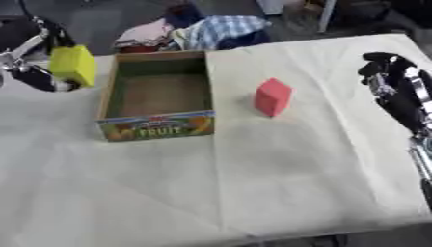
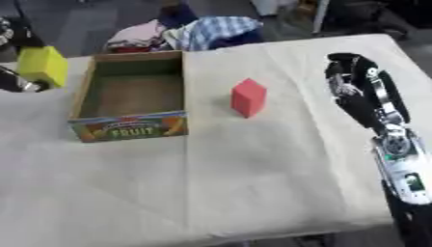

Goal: Pick up objects on the table and place them in the box.

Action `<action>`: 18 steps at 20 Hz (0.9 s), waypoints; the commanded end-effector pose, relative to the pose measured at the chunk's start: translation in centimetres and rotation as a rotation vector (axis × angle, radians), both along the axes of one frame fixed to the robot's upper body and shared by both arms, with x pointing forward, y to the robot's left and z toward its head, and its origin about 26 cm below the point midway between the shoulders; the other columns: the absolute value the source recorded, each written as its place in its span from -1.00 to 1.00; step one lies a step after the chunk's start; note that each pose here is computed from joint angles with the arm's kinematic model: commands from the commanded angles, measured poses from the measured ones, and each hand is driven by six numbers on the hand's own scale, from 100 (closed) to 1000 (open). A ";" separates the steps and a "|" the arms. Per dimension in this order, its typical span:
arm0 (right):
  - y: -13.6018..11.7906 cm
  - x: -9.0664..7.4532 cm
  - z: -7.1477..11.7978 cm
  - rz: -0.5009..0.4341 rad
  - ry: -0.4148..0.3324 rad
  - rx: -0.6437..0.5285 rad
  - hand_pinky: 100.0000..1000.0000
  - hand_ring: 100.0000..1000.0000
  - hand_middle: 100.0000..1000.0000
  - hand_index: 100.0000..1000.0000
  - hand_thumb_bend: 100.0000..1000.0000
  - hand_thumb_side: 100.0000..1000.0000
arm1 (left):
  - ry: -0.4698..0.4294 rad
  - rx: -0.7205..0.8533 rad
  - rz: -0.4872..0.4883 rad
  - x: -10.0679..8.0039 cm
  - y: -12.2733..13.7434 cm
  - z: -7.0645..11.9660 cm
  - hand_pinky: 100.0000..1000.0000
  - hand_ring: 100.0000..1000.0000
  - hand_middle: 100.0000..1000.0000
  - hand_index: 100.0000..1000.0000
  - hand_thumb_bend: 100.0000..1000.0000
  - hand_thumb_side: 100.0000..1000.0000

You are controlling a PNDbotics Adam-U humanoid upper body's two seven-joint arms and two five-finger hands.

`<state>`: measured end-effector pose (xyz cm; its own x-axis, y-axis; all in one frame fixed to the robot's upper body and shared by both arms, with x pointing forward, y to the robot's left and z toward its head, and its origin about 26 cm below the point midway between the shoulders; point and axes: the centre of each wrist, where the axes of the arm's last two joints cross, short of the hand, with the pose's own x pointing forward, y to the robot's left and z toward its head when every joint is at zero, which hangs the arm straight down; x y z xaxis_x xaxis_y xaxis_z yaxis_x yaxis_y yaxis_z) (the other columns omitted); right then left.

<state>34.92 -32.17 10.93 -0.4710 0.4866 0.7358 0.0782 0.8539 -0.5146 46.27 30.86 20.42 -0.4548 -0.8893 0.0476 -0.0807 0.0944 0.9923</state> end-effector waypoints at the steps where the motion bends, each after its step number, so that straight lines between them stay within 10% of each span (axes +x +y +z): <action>1: 0.0 0.2 0.8 0.016 -0.019 -0.008 0.22 0.34 0.07 0.53 -1.00 0.26 | -0.026 -0.007 -0.051 0.4 -1.9 0.9 0.27 -0.10 -0.20 0.06 -0.07 -1.00; 18: 0.1 0.6 1.2 0.025 -0.027 -0.025 0.22 0.34 0.09 0.54 -1.00 0.21 | 0.158 0.008 -0.122 0.4 -3.9 -5.6 0.52 0.34 0.38 0.66 0.09 -0.30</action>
